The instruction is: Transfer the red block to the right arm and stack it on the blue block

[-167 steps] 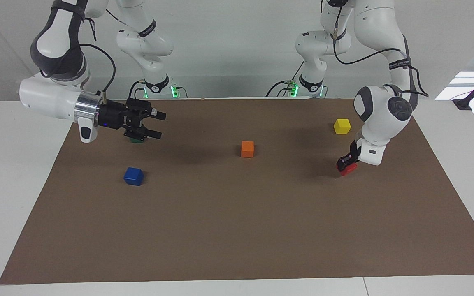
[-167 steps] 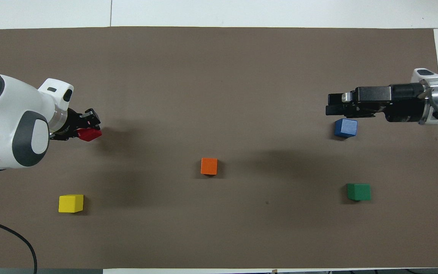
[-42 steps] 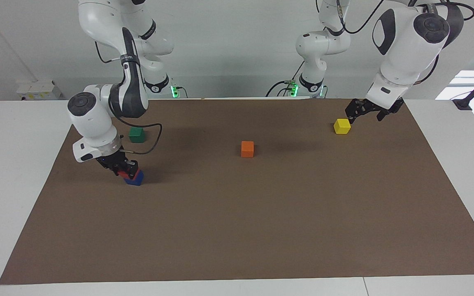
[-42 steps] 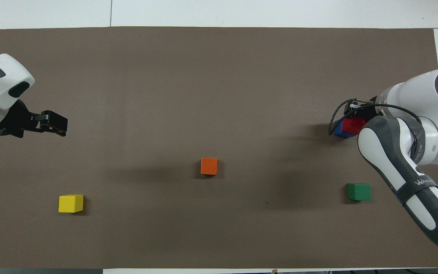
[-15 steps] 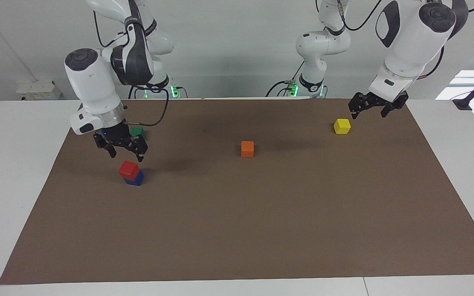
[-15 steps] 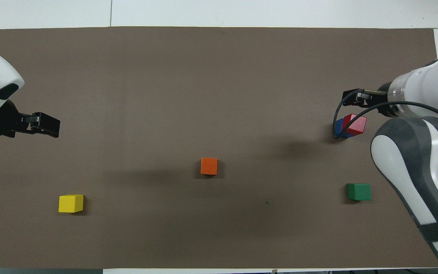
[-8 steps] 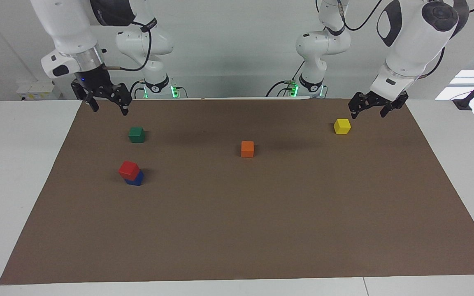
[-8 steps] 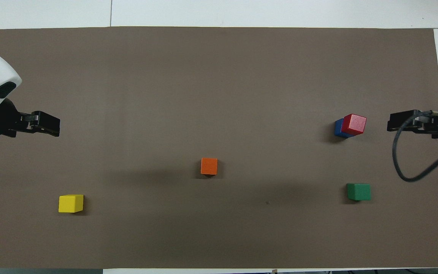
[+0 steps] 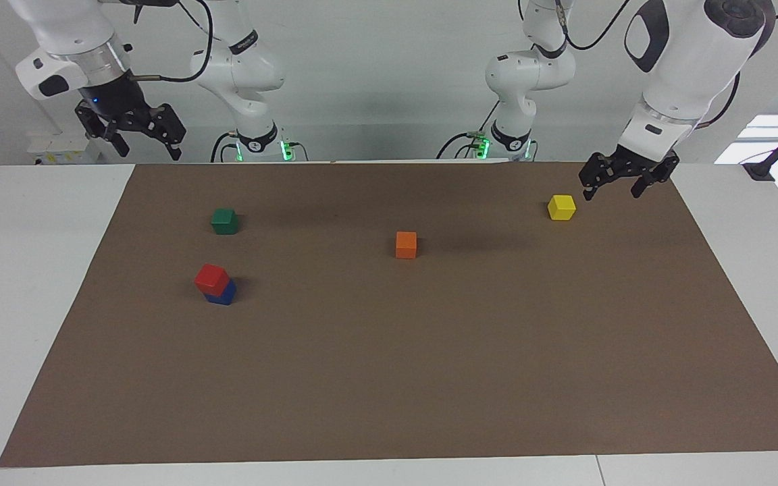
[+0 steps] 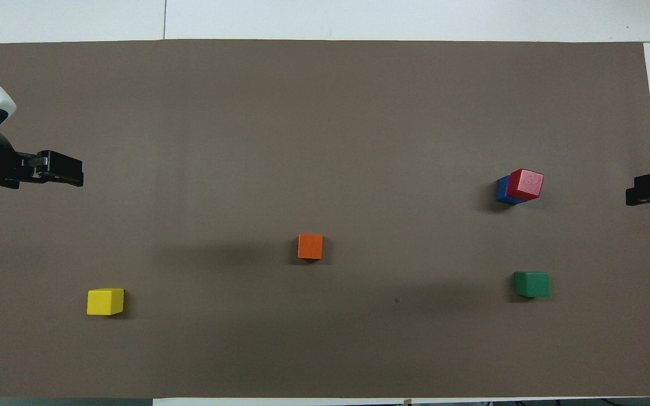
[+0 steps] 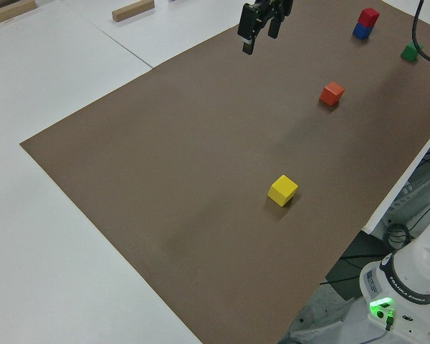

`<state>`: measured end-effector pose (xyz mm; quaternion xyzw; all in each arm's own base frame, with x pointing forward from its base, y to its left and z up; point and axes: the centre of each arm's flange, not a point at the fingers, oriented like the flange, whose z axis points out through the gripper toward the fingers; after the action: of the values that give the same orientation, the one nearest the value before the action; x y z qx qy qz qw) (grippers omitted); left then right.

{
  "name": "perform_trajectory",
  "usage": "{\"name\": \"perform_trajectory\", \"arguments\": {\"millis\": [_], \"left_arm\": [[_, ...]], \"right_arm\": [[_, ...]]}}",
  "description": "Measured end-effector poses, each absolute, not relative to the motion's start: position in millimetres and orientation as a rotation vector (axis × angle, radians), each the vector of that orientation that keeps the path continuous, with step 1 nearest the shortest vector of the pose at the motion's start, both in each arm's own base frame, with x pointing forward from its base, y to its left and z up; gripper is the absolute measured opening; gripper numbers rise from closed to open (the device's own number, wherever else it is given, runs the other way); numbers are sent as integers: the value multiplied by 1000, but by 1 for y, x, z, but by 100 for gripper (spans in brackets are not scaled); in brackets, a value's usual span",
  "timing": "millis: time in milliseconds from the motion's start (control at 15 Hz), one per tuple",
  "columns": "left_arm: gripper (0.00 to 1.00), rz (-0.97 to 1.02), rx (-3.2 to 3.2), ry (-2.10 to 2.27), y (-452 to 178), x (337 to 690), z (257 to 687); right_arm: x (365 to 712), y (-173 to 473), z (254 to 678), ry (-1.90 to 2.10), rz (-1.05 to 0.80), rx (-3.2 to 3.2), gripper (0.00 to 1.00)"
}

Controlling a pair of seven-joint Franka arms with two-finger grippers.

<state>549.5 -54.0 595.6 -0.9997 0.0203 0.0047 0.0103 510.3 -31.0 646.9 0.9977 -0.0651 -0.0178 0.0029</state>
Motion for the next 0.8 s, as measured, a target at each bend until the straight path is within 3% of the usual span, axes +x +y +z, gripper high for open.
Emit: {"name": "perform_trajectory", "arguments": {"millis": [800], "left_arm": [[100,16,-3121,35,-44,550,595]], "right_arm": [[536,-49,639,-251,-112,3126,100]]}}
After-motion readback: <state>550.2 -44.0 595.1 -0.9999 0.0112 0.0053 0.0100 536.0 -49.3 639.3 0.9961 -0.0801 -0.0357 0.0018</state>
